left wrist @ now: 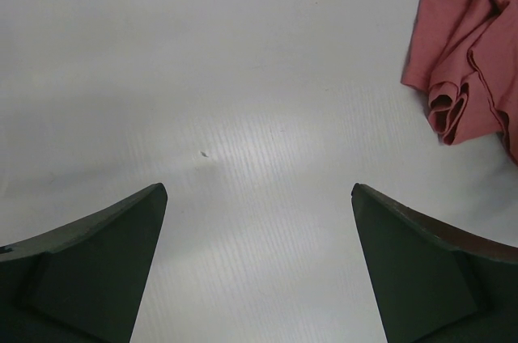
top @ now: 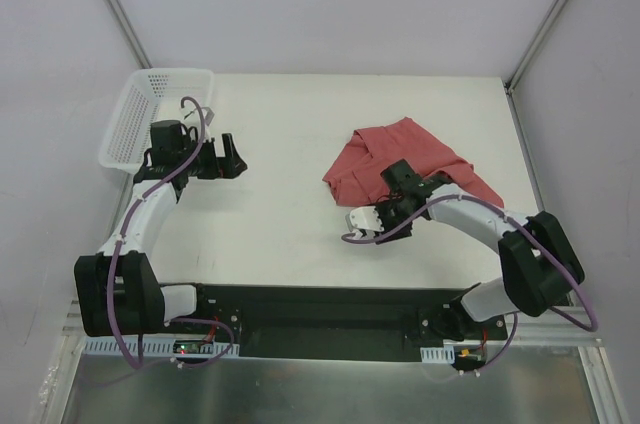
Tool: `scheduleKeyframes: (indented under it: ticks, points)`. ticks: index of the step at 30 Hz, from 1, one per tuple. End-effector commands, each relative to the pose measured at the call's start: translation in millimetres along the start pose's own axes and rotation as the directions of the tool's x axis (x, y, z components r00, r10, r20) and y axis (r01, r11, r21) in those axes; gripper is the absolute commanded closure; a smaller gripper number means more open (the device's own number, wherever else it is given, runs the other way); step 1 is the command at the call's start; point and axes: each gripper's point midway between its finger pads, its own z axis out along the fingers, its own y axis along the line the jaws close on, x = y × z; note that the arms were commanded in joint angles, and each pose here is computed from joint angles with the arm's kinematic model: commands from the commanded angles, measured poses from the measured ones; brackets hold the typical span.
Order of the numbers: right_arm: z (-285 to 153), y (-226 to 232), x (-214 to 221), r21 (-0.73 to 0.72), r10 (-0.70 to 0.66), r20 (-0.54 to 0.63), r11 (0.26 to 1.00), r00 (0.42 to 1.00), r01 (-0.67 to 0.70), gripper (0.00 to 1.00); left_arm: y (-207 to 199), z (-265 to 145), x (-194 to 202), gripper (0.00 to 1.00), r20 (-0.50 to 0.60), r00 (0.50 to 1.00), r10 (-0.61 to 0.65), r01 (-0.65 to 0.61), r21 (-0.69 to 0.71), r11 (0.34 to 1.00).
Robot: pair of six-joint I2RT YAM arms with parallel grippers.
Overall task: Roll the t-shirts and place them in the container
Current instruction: Flatten out the T-shirt at the center of the board.
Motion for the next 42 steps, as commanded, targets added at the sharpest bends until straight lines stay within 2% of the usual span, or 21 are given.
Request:
scheduleKeyframes:
  ticks: [1, 7, 8, 9, 12, 15, 17, 18, 19, 20, 21, 23, 25, 27, 28, 30, 31, 32, 33, 37, 42]
  points:
    - [5.6, -18.0, -11.3, 0.023, -0.076, 0.030, 0.997, 0.997, 0.075, 0.49, 4.5, -8.4, -7.7, 0.01, 0.030, 0.999, 0.015, -0.015, -0.020, 1.000]
    - [16.4, -28.6, -6.1, 0.041, -0.088, 0.004, 0.995, 0.996, 0.088, 0.54, 5.2, -7.3, -6.2, 0.01, 0.024, 1.000, 0.011, -0.010, -0.018, 1.000]
    - [15.9, -30.2, -5.4, 0.045, -0.089, -0.004, 0.995, 0.996, 0.089, 0.57, 5.4, -7.0, -5.8, 0.01, 0.023, 1.000, 0.010, -0.010, -0.018, 1.000]
    - [16.7, -31.4, -4.7, 0.046, -0.084, -0.005, 0.995, 0.996, 0.085, 0.68, 5.8, -6.6, -4.9, 0.01, 0.020, 1.000, 0.009, -0.008, -0.019, 1.000]
    - [11.6, -36.8, -5.8, 0.068, -0.067, -0.011, 0.995, 0.998, 0.068, 0.88, 5.0, -5.6, -4.8, 0.01, 0.017, 1.000, 0.007, -0.007, -0.011, 1.000]
    - [-4.9, -49.0, -4.1, 0.129, 0.018, -0.011, 0.992, 1.000, -0.017, 0.99, -0.6, -2.3, -5.1, 0.01, 0.007, 1.000, 0.020, -0.020, 0.025, 0.999]
    - [-35.2, -79.1, -8.4, 0.238, 0.117, 0.013, 0.964, 0.993, -0.116, 0.99, -5.0, 2.6, -3.6, 0.01, -0.009, 0.999, 0.047, -0.047, 0.050, 0.998]
    - [-48.3, -85.2, 0.2, 0.267, 0.286, 0.041, 0.920, 0.957, -0.286, 0.99, -13.6, 5.8, -4.1, 0.01, -0.016, 0.996, 0.085, -0.084, 0.075, 0.994]
    - [-79.7, -118.7, -5.5, 0.350, 0.349, 0.097, 0.865, 0.932, -0.360, 0.99, -17.0, 12.0, 0.3, 0.01, -0.038, 0.993, 0.111, -0.107, 0.093, 0.990]
    - [-95.2, -131.6, 0.9, 0.383, 0.435, 0.123, 0.809, 0.892, -0.447, 0.99, -22.9, 15.0, -2.5, 0.01, -0.039, 0.991, 0.131, -0.127, 0.109, 0.986]
    - [-118.6, -138.8, 19.9, 0.396, 0.618, 0.196, 0.660, 0.761, -0.638, 0.99, -37.9, 21.8, 3.2, 0.01, -0.059, 0.985, 0.161, -0.150, 0.148, 0.978]
    - [-169.5, -174.5, 34.7, 0.448, 0.708, 0.327, 0.468, 0.626, -0.762, 0.99, -51.9, 34.6, 4.4, 0.01, -0.085, 0.979, 0.183, -0.163, 0.196, 0.967]
    - [-205.3, -179.4, 72.1, 0.444, 0.795, 0.443, 0.208, 0.415, -0.871, 0.99, -72.8, 52.4, 15.3, 0.02, -0.136, 0.969, 0.206, -0.167, 0.252, 0.953]
    - [-249.8, -185.2, 106.7, 0.478, 0.777, 0.554, -0.003, 0.299, -0.878, 0.99, -90.3, 64.2, 5.2, 0.02, -0.134, 0.967, 0.218, -0.172, 0.287, 0.942]
    - [-260.2, -183.5, 115.7, 0.467, 0.766, 0.591, -0.070, 0.253, -0.882, 0.99, -97.3, 77.6, 14.6, 0.02, -0.176, 0.961, 0.215, -0.154, 0.306, 0.940]
    - [-276.6, -178.0, 124.9, 0.439, 0.743, 0.637, -0.129, 0.206, -0.889, 0.99, -109.7, 90.8, -1.6, 0.02, -0.161, 0.967, 0.198, -0.140, 0.314, 0.939]
    - [-276.6, -176.3, 124.0, 0.441, 0.744, 0.634, -0.123, 0.212, -0.889, 0.99, -115.9, 103.9, 7.4, 0.02, -0.195, 0.960, 0.200, -0.129, 0.326, 0.937]
    - [-276.9, -173.6, 125.5, 0.459, 0.748, 0.625, -0.119, 0.224, -0.881, 0.99, -125.1, 110.4, -4.6, 0.02, -0.171, 0.962, 0.215, -0.147, 0.341, 0.929]
    - [-277.1, -165.4, 134.5, 0.465, 0.756, 0.621, -0.140, 0.210, -0.874, 0.99, -130.5, 116.4, -6.0, 0.02, -0.170, 0.960, 0.224, -0.154, 0.348, 0.925]
    - [-269.4, -152.8, 141.9, 0.445, 0.771, 0.614, -0.161, 0.169, -0.881, 0.99, -136.7, 154.7, 6.8, 0.01, -0.222, 0.949, 0.223, -0.144, 0.322, 0.936]
    - [-263.9, -141.9, 147.6, 0.416, 0.777, 0.617, -0.190, 0.122, -0.889, 0.99, -142.3, 180.4, 29.2, 0.03, -0.276, 0.938, 0.209, -0.119, 0.308, 0.944]
